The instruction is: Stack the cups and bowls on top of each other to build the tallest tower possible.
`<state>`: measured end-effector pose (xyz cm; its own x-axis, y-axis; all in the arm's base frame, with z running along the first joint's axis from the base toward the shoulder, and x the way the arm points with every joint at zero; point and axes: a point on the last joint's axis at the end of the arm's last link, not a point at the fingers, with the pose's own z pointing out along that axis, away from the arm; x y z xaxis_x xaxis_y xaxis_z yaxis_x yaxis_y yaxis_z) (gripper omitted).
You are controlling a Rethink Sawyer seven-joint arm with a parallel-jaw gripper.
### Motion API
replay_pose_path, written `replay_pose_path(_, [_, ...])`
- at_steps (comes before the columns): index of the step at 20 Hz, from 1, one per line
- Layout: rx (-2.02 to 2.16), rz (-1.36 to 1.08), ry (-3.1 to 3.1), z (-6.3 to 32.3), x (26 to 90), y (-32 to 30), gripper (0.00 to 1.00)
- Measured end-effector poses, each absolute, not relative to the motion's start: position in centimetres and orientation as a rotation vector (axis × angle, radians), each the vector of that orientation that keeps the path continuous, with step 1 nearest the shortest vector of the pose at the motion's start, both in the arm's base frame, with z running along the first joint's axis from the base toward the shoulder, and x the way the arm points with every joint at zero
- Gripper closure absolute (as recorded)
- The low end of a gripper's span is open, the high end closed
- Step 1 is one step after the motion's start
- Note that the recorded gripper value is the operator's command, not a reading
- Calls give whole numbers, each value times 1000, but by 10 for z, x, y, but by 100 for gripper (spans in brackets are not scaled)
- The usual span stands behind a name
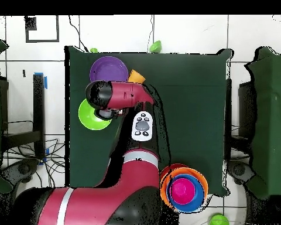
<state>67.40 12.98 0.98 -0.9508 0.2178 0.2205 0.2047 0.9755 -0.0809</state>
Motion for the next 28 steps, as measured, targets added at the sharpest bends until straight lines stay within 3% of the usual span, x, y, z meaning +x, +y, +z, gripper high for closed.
replay_pose_path(14, [-294,64,-2867,-11,667,155,0])
replay_pose_path(27, [-319,131,-2858,-49,632,130,0])
replay_pose_path(28, [-313,146,-2867,-54,628,126,100])
